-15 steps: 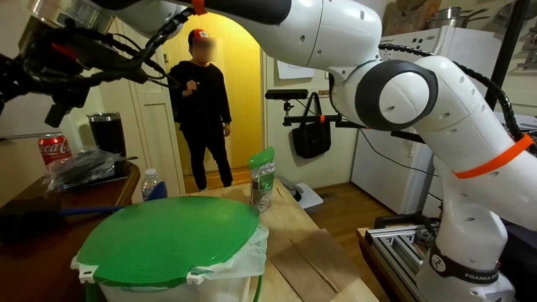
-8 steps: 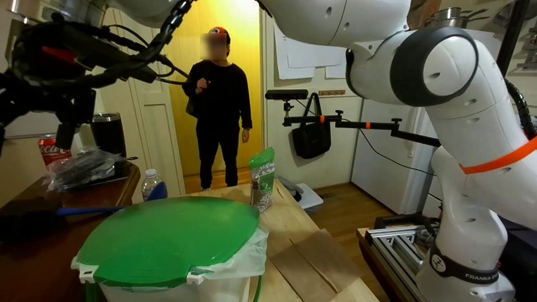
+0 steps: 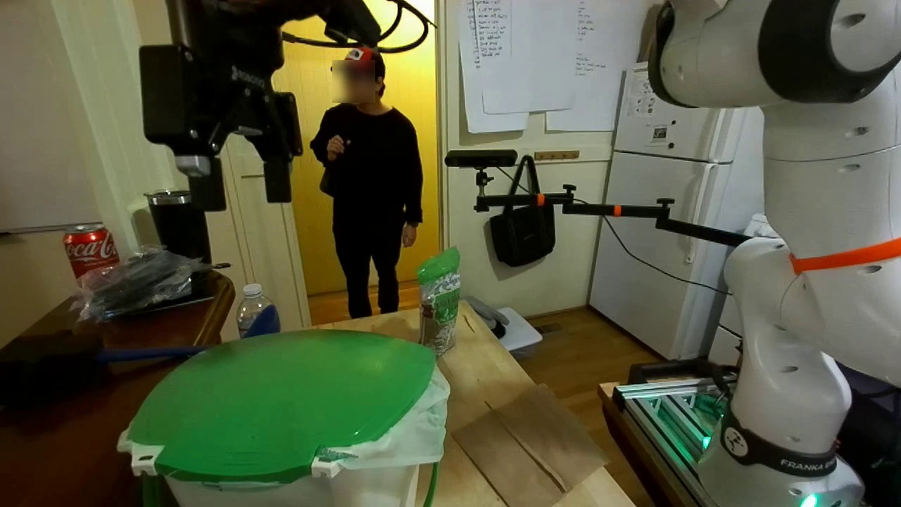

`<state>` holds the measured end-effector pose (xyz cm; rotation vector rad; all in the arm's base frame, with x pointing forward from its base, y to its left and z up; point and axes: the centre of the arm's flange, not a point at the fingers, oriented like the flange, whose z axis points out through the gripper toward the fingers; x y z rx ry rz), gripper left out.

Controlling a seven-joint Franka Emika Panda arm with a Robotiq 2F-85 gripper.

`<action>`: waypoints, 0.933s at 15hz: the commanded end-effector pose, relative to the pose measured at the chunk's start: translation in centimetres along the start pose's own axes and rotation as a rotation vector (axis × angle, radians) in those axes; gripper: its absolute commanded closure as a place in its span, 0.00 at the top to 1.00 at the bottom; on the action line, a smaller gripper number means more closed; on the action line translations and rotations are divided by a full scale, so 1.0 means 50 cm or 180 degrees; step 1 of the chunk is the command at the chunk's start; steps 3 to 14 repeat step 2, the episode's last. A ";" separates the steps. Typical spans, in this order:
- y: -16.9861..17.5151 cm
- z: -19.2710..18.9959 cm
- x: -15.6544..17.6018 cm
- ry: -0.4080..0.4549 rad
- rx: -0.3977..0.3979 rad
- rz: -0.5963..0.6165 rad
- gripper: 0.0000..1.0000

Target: Put the blue spoon on the brown counter

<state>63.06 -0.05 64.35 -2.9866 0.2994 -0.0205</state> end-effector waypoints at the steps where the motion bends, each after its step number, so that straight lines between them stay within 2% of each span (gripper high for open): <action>1: -0.001 0.002 0.002 0.0000 0.0001 -0.0002 1.00; 14: -0.002 0.012 0.007 -0.0014 0.0000 -0.0003 1.00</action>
